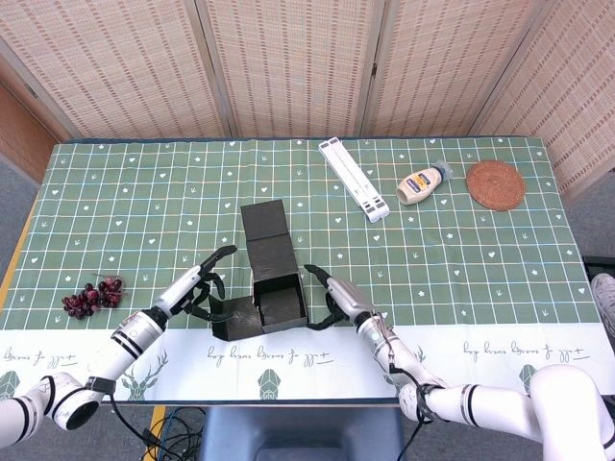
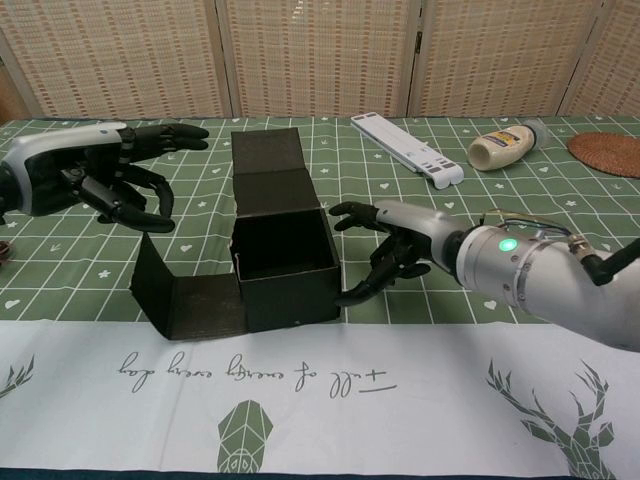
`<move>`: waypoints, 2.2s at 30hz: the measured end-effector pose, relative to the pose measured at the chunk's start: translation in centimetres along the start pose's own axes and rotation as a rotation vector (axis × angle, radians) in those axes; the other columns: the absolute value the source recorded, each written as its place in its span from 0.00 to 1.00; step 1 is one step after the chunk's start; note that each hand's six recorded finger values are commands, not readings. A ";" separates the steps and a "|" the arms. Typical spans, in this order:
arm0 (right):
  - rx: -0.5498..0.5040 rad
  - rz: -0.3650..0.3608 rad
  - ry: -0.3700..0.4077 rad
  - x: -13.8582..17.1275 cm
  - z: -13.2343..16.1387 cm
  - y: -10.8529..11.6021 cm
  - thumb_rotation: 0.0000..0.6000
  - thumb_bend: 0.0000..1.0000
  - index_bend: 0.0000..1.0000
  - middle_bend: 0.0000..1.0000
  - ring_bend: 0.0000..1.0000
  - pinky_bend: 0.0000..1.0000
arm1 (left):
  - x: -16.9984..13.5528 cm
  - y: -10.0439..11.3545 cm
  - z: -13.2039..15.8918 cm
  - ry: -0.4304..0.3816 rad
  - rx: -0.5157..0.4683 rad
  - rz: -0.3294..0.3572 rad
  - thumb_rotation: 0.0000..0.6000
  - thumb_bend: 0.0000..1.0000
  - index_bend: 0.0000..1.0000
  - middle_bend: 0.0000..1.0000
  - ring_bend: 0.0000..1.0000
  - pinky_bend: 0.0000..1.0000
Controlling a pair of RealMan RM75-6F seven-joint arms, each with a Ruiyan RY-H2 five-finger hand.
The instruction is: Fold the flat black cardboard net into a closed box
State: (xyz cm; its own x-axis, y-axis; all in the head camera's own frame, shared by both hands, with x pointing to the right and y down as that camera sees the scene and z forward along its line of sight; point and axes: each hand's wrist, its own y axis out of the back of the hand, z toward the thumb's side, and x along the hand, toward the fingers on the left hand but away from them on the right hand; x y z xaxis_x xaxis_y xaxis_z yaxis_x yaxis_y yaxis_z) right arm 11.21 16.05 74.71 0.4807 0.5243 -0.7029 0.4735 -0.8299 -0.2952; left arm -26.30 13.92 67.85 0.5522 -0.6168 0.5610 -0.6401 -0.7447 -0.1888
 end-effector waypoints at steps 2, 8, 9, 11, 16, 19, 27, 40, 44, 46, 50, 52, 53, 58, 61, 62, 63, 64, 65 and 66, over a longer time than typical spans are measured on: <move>-0.005 0.001 0.004 -0.4 0.2 -0.3 1.00 0.00 0.00 0.07 0.78 1.00 | -0.1 0.2 -0.1 0.001 -0.001 0.004 1.00 0.14 0.00 0.00 0.49 0.85; -0.020 0.006 0.016 -1.3 0.9 -1.5 1.00 0.00 0.00 0.11 0.78 1.00 | -0.3 0.7 -0.3 0.003 -0.005 0.018 1.00 0.14 0.00 0.00 0.49 0.85; -0.022 0.008 0.017 -1.4 1.0 -1.7 1.00 0.00 0.00 0.11 0.78 1.00 | -0.3 0.7 -0.3 0.004 -0.005 0.020 1.00 0.14 0.00 0.00 0.48 0.85; -0.025 0.007 0.019 -1.7 1.1 -2.0 1.00 0.00 0.00 0.14 0.78 1.00 | -0.4 0.9 -0.3 0.004 -0.007 0.026 1.00 0.14 0.00 0.00 0.52 0.85; -0.044 -0.027 0.024 -2.4 1.5 -2.4 1.00 0.05 0.07 0.30 0.81 1.00 | -0.9 1.6 -0.4 0.004 -0.014 0.051 1.00 0.14 0.00 0.00 0.47 0.85; -0.058 -0.063 0.031 -2.9 1.7 -2.0 1.00 0.09 0.18 0.38 0.83 1.00 | -1.2 2.2 -0.4 0.000 -0.016 0.071 1.00 0.14 0.00 0.00 0.46 0.85; -0.115 -0.117 0.049 -2.5 1.5 0.1 1.00 0.11 0.27 0.44 0.84 1.00 | -1.8 3.9 -0.5 -0.013 -0.011 0.151 1.00 0.14 0.00 0.00 0.57 0.85; -0.419 -0.208 0.051 0.6 -0.3 6.3 1.00 0.12 0.29 0.45 0.84 1.00 | -3.5 6.7 -0.1 -0.092 0.190 0.391 1.00 0.14 0.00 0.00 0.45 0.85; -0.542 -0.218 0.075 1.8 -0.5 7.8 1.00 0.12 0.29 0.45 0.84 1.00 | -3.9 7.5 -0.3 -0.110 0.283 0.462 1.00 0.15 0.00 0.00 0.45 0.85; -0.587 -0.221 0.088 2.3 -0.6 8.3 1.00 0.12 0.29 0.45 0.84 1.00 | -4.0 7.8 -0.6 -0.109 0.323 0.492 1.00 0.14 0.00 0.00 0.45 0.85; -0.679 -0.219 0.112 3.4 -0.8 8.9 1.00 0.13 0.29 0.45 0.84 1.00 | -3.9 8.2 -0.9 -0.115 0.390 0.546 1.00 0.15 0.00 0.00 0.45 0.85; -0.712 -0.210 0.119 3.8 -0.8 8.9 1.00 0.13 0.29 0.45 0.84 1.00 | -3.7 8.2 -1.0 -0.122 0.421 0.564 1.00 0.15 0.00 0.00 0.45 0.85; -0.730 -0.201 0.123 4.0 -0.8 8.9 1.00 0.13 0.29 0.45 0.84 1.00 | -3.4 8.0 -0.9 -0.132 0.441 0.575 1.00 0.14 0.00 0.00 0.45 0.85; -0.751 -0.163 0.136 4.6 -0.6 8.4 1.00 0.13 0.29 0.45 0.84 1.00 | -2.0 6.7 0.7 -0.216 0.515 0.596 1.00 0.14 0.00 0.00 0.45 0.85; -0.747 -0.145 0.135 4.7 -0.5 7.9 1.00 0.13 0.29 0.45 0.84 1.00 | -0.9 5.5 1.8 -0.266 0.543 0.589 1.00 0.14 0.00 0.00 0.45 0.85; -0.746 -0.143 0.136 4.7 -0.5 7.8 1.00 0.13 0.29 0.45 0.84 1.00 | -0.6 5.2 2.1 -0.281 0.547 0.586 1.00 0.14 0.00 0.00 0.45 0.85; -0.743 -0.141 0.136 4.7 -0.5 7.7 1.00 0.13 0.29 0.45 0.84 1.00 | -0.3 4.9 2.5 -0.295 0.548 0.584 1.00 0.14 0.00 0.00 0.45 0.85; -0.740 -0.139 0.137 4.7 -0.4 7.6 1.00 0.13 0.29 0.45 0.84 1.00 | 0.1 4.4 2.9 -0.313 0.546 0.579 1.00 0.15 0.00 0.00 0.45 0.85; -0.736 -0.138 0.137 4.7 -0.4 7.5 1.00 0.13 0.29 0.45 0.84 1.00 | 0.4 4.1 3.2 -0.326 0.544 0.575 1.00 0.15 0.00 0.00 0.45 0.85; -0.733 -0.137 0.137 4.7 -0.4 7.4 1.00 0.13 0.29 0.45 0.84 1.00 | 0.6 3.8 3.5 -0.338 0.543 0.571 1.00 0.14 0.00 0.00 0.45 0.85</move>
State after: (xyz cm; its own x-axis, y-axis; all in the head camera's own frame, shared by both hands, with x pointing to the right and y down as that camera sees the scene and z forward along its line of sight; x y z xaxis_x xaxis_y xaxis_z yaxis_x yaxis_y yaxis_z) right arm 17.29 12.45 69.44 0.4472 0.6726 -0.5896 0.8819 -0.4415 0.1652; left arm -26.54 9.85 64.65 0.4079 -0.9130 0.0086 -0.5718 -0.2628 -0.7771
